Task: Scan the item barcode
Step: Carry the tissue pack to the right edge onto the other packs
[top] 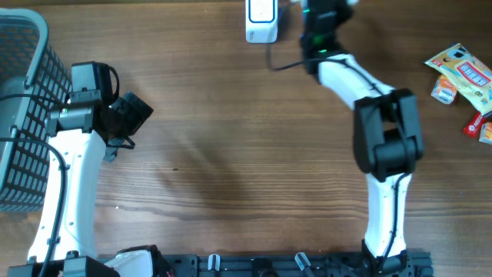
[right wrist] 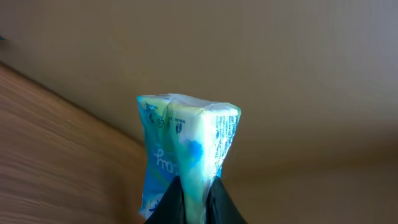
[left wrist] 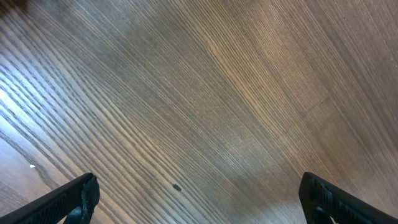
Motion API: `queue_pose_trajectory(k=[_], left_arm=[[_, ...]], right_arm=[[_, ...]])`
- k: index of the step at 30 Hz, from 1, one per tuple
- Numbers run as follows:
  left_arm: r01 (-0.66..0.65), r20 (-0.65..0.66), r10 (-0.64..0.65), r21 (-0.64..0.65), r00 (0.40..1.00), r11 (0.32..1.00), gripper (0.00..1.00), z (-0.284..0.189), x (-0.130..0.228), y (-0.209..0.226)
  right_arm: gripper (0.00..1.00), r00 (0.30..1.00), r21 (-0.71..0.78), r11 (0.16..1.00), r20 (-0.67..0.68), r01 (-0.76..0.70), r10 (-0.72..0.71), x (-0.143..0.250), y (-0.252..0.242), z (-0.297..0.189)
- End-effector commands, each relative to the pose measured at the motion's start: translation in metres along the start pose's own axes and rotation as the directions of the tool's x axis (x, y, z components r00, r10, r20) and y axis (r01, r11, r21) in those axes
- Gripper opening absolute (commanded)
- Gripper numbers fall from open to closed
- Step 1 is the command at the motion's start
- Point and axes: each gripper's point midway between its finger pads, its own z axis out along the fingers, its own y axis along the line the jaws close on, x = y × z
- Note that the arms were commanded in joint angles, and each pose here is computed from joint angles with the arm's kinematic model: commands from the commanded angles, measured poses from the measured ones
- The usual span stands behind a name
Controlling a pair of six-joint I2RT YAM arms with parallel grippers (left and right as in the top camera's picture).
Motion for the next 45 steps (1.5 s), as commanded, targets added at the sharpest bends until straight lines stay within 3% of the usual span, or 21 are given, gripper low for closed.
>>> queue_pose_trajectory(k=[1,7,14,21,22,23,25,26,27,28,32,35,41,45], left_arm=[[-0.013,0.020,0.013,-0.010,1.000,1.000,1.00,-0.002,-0.006,0.000],[-0.013,0.020,0.013,-0.011,1.000,1.000,1.00,-0.002,-0.006,0.000],[-0.013,0.017,0.013,-0.013,1.000,1.000,1.00,-0.002,-0.005,0.001],[-0.010,0.016,0.010,-0.012,1.000,1.000,1.00,-0.002,-0.005,0.001],[-0.010,0.015,0.010,-0.012,1.000,1.000,1.00,-0.002,-0.005,0.001],[-0.010,0.013,0.010,-0.010,1.000,1.000,1.00,-0.002,-0.004,0.000],[-0.010,0.014,0.010,-0.010,1.000,1.000,1.00,-0.002,-0.004,0.000],[-0.010,0.014,0.010,-0.010,1.000,1.000,1.00,-0.002,-0.004,0.000],[-0.010,0.014,0.010,-0.010,1.000,1.000,1.00,-0.002,-0.004,0.000],[-0.010,0.015,0.010,-0.010,1.000,1.000,1.00,-0.002,-0.004,0.000],[-0.010,0.015,0.010,-0.010,1.000,1.000,1.00,-0.002,-0.004,0.000],[-0.011,0.014,0.011,-0.010,1.000,1.000,1.00,-0.002,-0.004,0.000],[-0.011,0.013,0.011,-0.011,1.000,1.000,1.00,-0.002,-0.004,0.001],[-0.011,0.003,0.011,-0.020,1.000,1.000,1.00,-0.002,-0.002,0.003]], right_arm=[[0.04,0.943,0.211,0.969,-0.279,-0.126,0.184,0.086,-0.059,0.026],[0.04,0.826,0.166,0.980,-0.534,-0.110,0.183,0.197,-0.052,0.047],[0.04,0.677,0.209,0.962,-0.684,-0.175,0.272,0.296,-0.065,0.054],[0.04,0.603,0.259,0.950,-0.735,-0.175,0.311,0.351,-0.089,0.060],[0.07,0.599,0.259,0.949,-0.737,-0.178,0.314,0.355,-0.090,0.061],[0.18,0.596,0.258,0.948,-0.738,-0.184,0.317,0.359,-0.091,0.062],[0.43,0.595,0.250,0.948,-0.738,-0.195,0.317,0.361,-0.090,0.063],[0.61,0.598,0.244,0.949,-0.736,-0.201,0.316,0.360,-0.088,0.064],[0.87,0.600,0.239,0.948,-0.734,-0.208,0.317,0.359,-0.087,0.064],[1.00,0.605,0.232,0.949,-0.731,-0.215,0.316,0.357,-0.085,0.065],[1.00,0.637,0.185,0.949,-0.707,-0.255,0.308,0.337,-0.077,0.066],[1.00,0.677,0.044,0.928,-0.671,-0.370,0.302,0.309,-0.063,0.063],[1.00,0.698,-0.067,0.816,-0.561,-0.574,0.445,0.253,-0.096,0.046],[1.00,0.646,-0.138,0.679,-0.489,-0.721,0.586,0.215,-0.129,0.024]])
